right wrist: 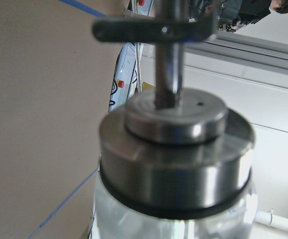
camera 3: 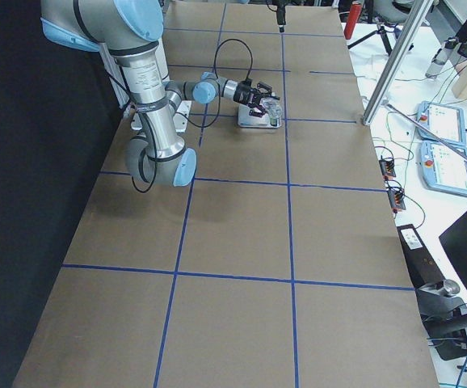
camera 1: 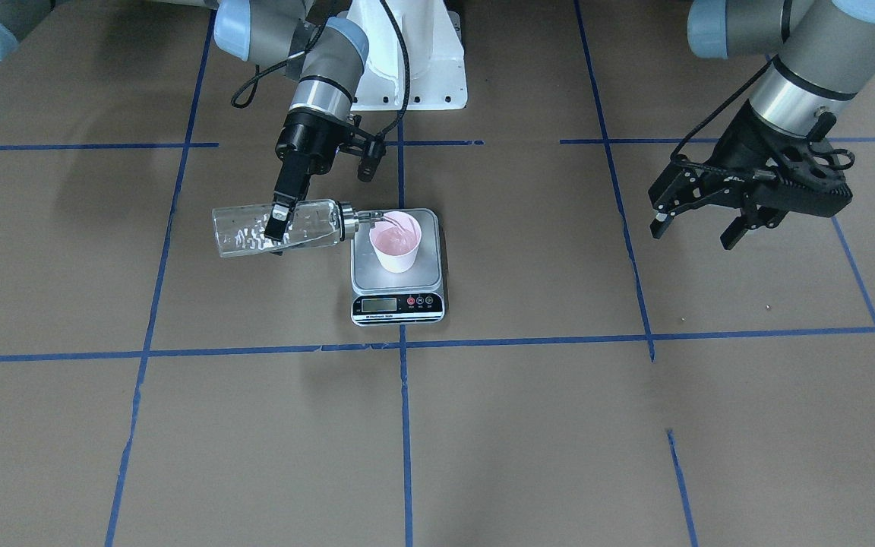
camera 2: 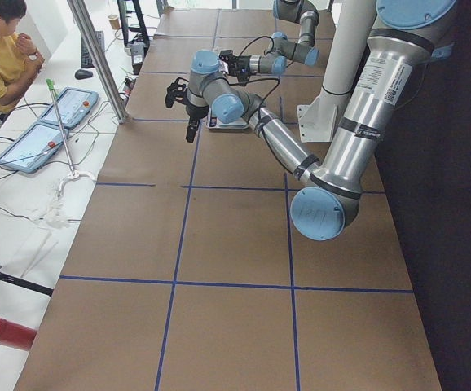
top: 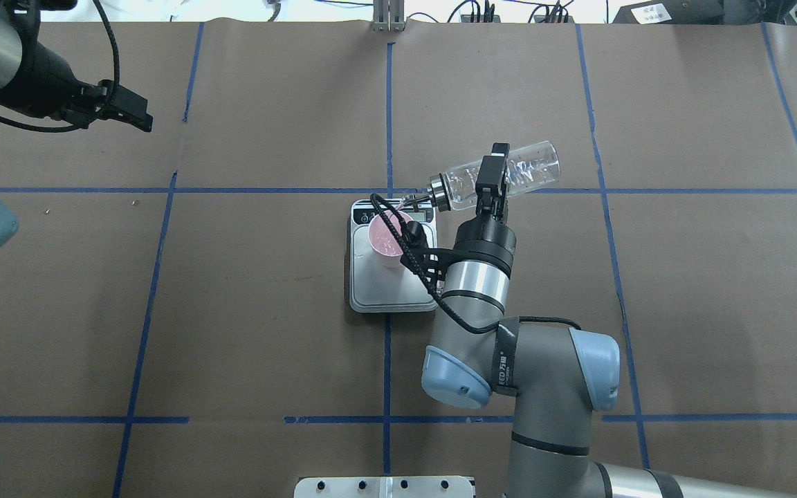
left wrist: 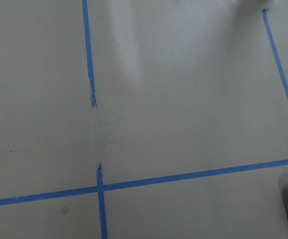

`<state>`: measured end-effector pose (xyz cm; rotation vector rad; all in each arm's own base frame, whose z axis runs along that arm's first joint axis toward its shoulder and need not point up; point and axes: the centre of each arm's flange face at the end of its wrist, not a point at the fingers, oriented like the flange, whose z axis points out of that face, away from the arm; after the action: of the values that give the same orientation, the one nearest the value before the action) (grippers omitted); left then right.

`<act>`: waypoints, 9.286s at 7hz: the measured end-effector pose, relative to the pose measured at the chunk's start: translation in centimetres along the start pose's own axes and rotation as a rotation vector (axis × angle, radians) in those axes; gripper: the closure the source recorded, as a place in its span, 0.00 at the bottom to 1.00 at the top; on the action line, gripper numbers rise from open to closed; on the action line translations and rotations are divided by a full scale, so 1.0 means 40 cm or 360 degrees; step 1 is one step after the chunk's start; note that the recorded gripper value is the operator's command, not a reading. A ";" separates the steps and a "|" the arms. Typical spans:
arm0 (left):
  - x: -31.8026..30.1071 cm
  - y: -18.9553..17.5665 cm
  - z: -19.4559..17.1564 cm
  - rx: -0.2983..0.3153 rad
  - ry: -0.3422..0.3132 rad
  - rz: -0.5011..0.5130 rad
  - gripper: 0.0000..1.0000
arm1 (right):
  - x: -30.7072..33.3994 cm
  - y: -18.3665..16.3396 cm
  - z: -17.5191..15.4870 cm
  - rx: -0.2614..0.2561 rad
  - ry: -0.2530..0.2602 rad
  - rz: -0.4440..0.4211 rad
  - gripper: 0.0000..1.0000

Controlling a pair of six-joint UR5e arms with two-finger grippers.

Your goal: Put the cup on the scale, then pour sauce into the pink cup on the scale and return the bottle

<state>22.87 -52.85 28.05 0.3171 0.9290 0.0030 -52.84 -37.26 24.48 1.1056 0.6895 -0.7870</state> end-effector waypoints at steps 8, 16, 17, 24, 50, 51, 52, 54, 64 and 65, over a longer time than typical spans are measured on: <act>0.017 0.001 -0.022 0.0023 0.0020 0.0015 0.00 | -0.111 0.133 0.020 0.0046 -0.0453 0.1733 1.00; 0.033 0.011 -0.054 0.0053 0.0044 0.0028 0.00 | -0.237 0.446 0.160 -0.0077 -0.0461 0.2668 1.00; 0.033 0.010 -0.054 0.0054 0.0045 0.0029 0.00 | -0.252 0.461 0.166 -0.0091 -0.0461 0.2669 1.00; 0.037 0.010 -0.057 0.0058 0.0048 0.0030 0.00 | -0.305 0.476 0.173 -0.0166 -0.0531 0.2644 1.00; 0.029 0.010 -0.059 0.0061 0.0042 0.0024 0.00 | -0.320 0.779 -0.020 -0.0327 -0.1018 0.2436 0.00; 0.027 0.011 -0.059 0.0060 0.0041 0.0023 0.00 | -0.315 0.825 0.002 -0.0369 -0.1113 0.2400 0.00; 0.024 0.012 -0.057 0.0057 0.0038 0.0020 0.00 | -0.302 0.867 0.046 -0.0405 -0.1172 0.2339 0.00; 0.002 0.022 -0.040 0.0033 0.0017 0.0013 0.00 | -0.239 0.974 0.195 -0.0555 -0.1321 0.2192 0.00; -0.951 -0.062 -0.016 -0.0285 -0.0203 0.0323 0.00 | 0.285 1.554 0.924 -0.0836 -0.1981 0.1720 0.00; -1.019 -0.007 -0.018 -0.0313 -0.0081 0.0223 0.00 | 0.287 1.574 0.908 -0.0881 -0.2008 0.1719 0.00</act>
<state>-2.26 -58.57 59.63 0.1982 0.8472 0.2133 9.16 -58.71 57.85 0.1962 -0.7200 -0.1780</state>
